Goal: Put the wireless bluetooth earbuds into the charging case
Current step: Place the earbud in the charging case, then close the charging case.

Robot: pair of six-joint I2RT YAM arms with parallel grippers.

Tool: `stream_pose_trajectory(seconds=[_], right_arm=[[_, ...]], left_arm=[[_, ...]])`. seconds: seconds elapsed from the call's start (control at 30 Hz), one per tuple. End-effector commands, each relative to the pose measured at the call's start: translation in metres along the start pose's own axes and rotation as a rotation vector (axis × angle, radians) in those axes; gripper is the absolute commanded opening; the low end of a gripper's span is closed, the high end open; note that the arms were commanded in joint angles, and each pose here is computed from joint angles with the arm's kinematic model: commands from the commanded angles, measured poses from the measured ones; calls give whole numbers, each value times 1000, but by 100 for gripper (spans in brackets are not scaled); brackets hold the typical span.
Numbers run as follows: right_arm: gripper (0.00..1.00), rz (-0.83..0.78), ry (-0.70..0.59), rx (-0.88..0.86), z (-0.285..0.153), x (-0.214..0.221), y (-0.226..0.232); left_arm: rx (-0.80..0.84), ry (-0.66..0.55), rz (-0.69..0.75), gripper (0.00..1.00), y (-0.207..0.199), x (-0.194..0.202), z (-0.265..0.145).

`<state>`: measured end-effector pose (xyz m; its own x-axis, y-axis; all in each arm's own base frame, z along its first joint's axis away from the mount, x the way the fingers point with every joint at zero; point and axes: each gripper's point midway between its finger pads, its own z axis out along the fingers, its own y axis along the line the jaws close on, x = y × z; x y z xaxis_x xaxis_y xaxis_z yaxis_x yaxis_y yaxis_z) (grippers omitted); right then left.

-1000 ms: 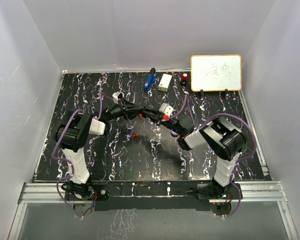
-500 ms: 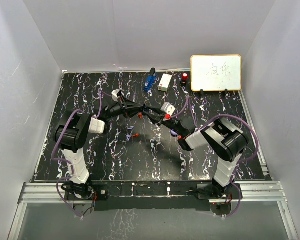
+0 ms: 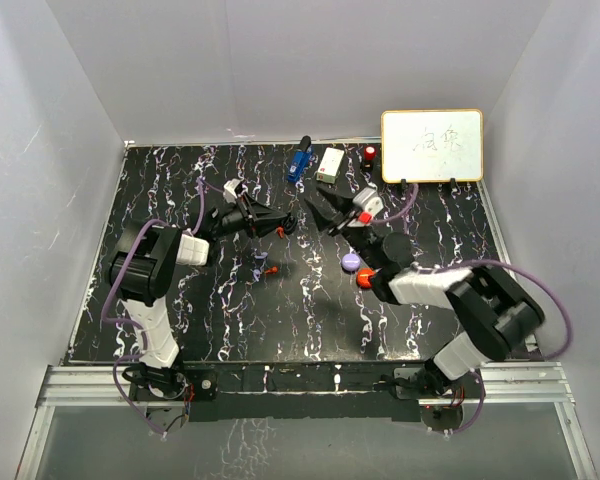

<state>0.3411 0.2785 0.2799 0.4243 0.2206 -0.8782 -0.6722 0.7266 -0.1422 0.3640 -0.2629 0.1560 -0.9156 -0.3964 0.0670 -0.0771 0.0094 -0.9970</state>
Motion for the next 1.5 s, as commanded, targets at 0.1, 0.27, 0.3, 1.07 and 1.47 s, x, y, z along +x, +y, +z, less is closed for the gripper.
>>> stream_pose_trajectory(seconds=[0.1, 0.27, 0.3, 1.07, 1.47], right_arm=[[48, 180, 492, 216, 8, 37, -31], [54, 276, 586, 204, -11, 58, -16], [54, 286, 591, 219, -15, 61, -16], [61, 403, 527, 281, -14, 121, 0], [65, 303, 442, 316, -8, 144, -8]], left_arm=[[19, -37, 169, 0, -29, -13, -10], [44, -84, 167, 0, -43, -27, -5], [44, -99, 164, 0, -45, -31, -3], [75, -317, 63, 0, -61, -51, 22], [75, -381, 29, 0, -65, -50, 25]])
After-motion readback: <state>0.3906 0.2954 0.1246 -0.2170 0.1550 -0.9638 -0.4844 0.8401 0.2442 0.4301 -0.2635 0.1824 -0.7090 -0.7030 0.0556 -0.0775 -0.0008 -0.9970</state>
